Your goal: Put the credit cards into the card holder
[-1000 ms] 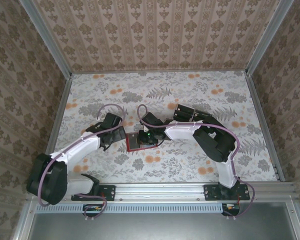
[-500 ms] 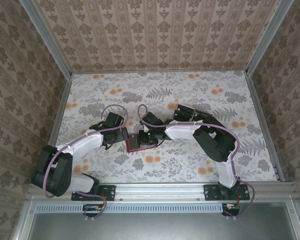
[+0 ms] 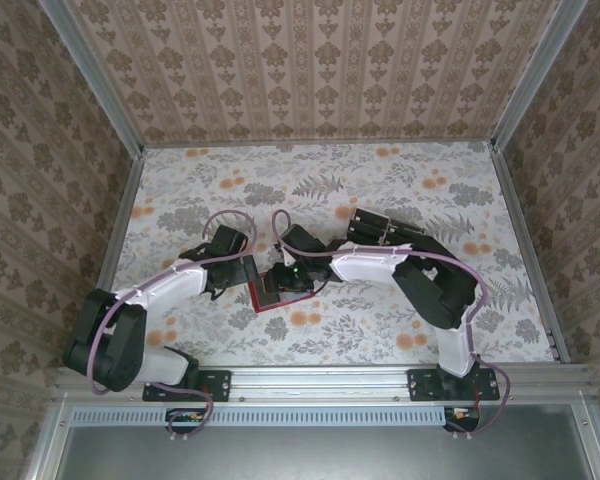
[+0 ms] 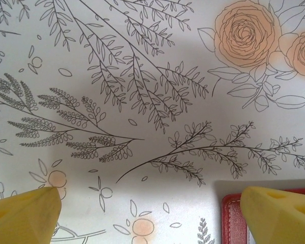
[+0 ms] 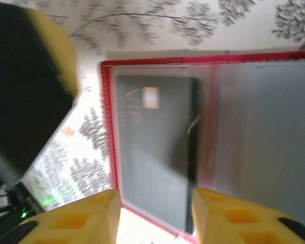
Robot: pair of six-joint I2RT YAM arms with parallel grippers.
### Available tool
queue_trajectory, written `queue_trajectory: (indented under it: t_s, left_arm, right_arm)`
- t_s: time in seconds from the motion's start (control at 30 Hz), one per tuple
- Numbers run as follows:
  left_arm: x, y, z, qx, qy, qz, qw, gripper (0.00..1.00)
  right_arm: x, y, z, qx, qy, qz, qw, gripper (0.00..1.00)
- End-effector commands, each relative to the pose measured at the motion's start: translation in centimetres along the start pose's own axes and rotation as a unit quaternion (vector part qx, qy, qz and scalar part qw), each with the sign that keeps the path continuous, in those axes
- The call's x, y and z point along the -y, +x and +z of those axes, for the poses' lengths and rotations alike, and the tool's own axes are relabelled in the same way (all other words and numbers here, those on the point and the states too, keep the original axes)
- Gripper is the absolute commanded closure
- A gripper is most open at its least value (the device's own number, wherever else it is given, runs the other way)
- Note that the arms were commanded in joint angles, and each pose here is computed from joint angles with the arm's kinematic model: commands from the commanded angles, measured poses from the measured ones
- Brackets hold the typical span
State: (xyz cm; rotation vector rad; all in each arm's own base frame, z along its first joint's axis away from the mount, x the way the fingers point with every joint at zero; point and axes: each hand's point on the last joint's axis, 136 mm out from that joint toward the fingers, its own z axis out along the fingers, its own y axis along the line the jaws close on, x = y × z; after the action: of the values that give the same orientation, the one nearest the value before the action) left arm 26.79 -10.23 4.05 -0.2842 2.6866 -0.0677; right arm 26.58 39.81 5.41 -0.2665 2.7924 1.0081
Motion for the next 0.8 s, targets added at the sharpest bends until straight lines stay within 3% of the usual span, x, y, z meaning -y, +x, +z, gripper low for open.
queue_trajectory:
  t_s: [0.0, 0.27, 0.37, 0.77]
  left_arm:
    - [-0.2, -0.8, -1.6, 0.011, 0.002, 0.008, 1.0, 0.0]
    - [-0.6, 0.9, -2.7, 0.007, 0.02, -0.002, 1.0, 0.0]
    - [-0.7, 1.4, -2.9, 0.007, 0.021, -0.004, 1.0, 0.0]
    - [0.0, 2.3, -2.4, -0.001, 0.017, 0.011, 1.0, 0.0]
  right_arm:
    - [-1.3, -1.1, -4.6, 0.038, 0.007, -0.029, 0.999, 0.51]
    - [4.2, 0.8, -7.2, 0.06, 0.089, -0.016, 0.994, 0.49]
    - [5.6, 1.5, -7.0, 0.059, 0.104, -0.005, 0.993, 0.44]
    - [5.8, 1.5, -5.3, 0.053, 0.087, 0.002, 0.995, 0.46]
